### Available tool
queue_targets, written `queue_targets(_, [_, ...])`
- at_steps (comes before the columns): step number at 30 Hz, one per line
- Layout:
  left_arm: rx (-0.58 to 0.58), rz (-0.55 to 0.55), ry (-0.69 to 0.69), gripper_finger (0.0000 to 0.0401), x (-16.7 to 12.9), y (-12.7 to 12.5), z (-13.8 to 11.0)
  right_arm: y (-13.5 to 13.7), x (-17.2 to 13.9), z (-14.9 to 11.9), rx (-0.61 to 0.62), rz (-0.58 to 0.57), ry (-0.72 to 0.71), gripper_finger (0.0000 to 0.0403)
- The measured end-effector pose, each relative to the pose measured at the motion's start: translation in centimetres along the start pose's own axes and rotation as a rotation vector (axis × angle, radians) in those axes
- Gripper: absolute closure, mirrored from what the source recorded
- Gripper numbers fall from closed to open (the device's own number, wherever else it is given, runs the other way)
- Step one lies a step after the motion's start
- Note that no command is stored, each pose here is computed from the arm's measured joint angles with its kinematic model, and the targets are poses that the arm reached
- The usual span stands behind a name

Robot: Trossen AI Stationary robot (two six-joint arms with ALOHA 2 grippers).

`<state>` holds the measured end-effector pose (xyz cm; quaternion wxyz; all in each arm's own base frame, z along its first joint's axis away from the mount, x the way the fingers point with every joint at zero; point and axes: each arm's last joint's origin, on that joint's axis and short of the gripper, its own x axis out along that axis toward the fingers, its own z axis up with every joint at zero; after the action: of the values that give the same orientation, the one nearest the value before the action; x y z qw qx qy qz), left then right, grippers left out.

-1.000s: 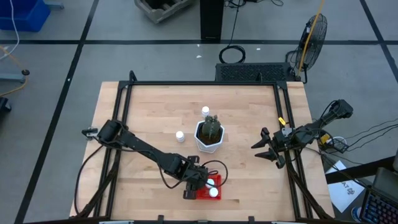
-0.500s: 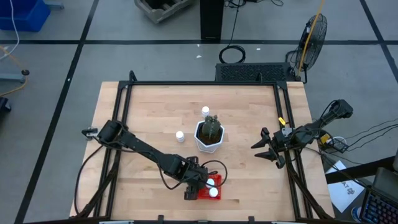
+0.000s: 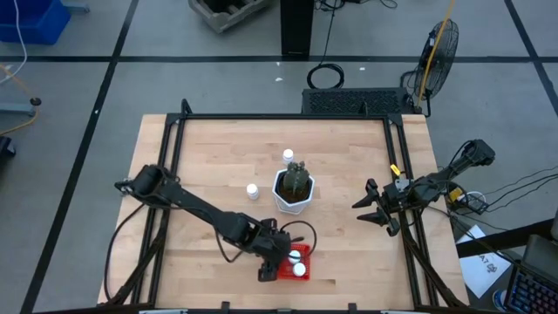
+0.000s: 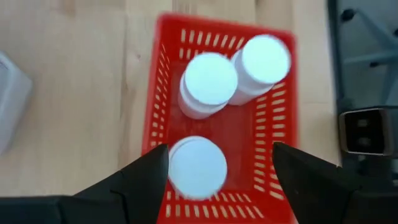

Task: Pick and place pill bottles into a basket
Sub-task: Put the white medicine bottle into the red bin

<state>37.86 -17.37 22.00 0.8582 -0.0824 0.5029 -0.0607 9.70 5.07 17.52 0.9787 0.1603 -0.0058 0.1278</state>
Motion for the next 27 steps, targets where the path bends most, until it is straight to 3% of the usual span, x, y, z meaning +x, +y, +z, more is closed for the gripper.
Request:
queue_targets(6, [-0.032, -0.005, -0.018, 0.0109, -4.3, 0.2, 0.2, 0.0, 0.0, 0.0, -0.001, -0.001, 0.002, 0.0229])
queue_targets(15, [0.035, 0.175, 0.13, 0.0109, -10.8, 2.4, -2.1, 0.0, 0.0, -0.1, -0.002, -0.002, 0.007, 0.0227])
queue_targets(20, [0.054, 0.109, 0.194, 0.0109, -12.5, 4.8, -1.9, 0.0, 0.0, -0.1, -0.002, -0.003, 0.007, 0.023])
queue_targets(27, [0.048, 0.182, 0.262, 0.0109, -13.3, 9.7, -1.3, 0.0, 0.0, -0.1, -0.003, -0.003, 0.009, 0.0227])
